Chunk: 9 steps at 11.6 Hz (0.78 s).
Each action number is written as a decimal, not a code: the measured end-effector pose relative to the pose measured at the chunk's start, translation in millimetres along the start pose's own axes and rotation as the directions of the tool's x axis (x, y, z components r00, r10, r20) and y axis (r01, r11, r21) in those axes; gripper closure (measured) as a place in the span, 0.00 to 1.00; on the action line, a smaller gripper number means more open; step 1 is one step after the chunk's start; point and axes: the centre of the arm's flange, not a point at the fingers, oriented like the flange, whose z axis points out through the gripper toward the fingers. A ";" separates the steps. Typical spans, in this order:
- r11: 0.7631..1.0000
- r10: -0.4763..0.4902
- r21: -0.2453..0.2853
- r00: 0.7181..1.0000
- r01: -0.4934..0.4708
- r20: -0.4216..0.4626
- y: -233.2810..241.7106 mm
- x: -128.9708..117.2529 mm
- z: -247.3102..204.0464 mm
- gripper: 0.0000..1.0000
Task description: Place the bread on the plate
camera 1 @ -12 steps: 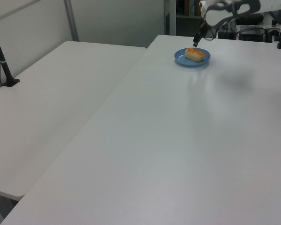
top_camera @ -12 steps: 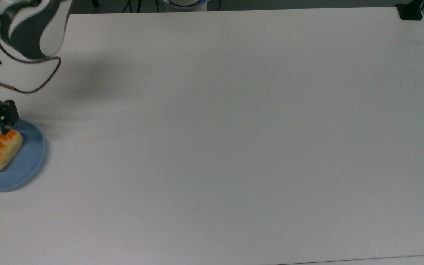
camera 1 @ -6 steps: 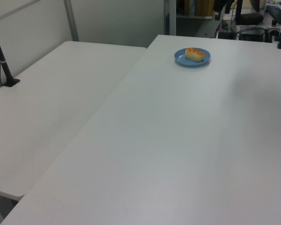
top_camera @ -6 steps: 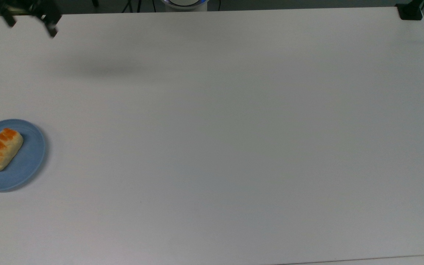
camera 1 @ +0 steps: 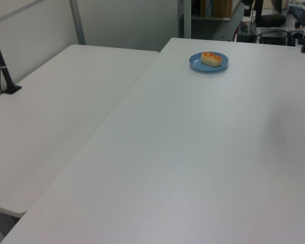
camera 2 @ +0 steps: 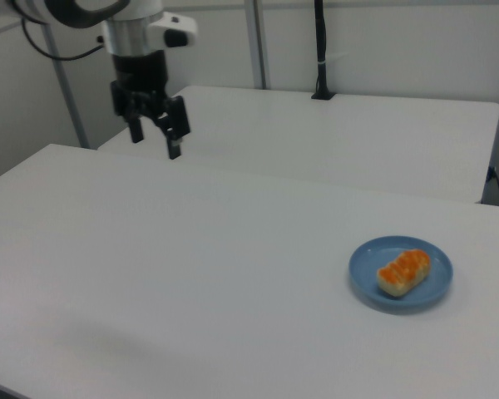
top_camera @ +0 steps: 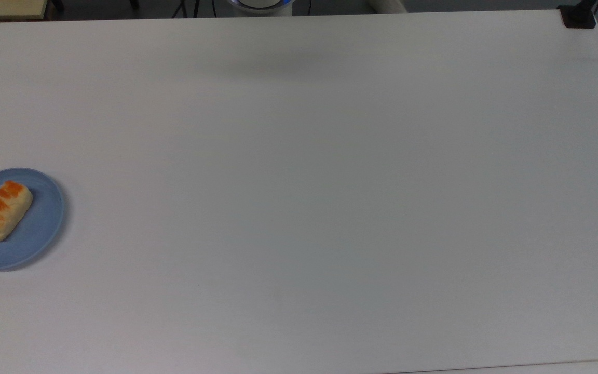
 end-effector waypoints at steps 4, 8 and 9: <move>0.996 -0.085 0.000 0.994 0.085 -0.068 -55.9 16.2 33.8 0.00; 0.996 -0.089 -0.002 0.991 0.090 -0.103 -59.4 32.9 49.8 0.00; 0.996 -0.090 -0.002 0.990 0.091 -0.104 -59.4 32.8 49.6 0.00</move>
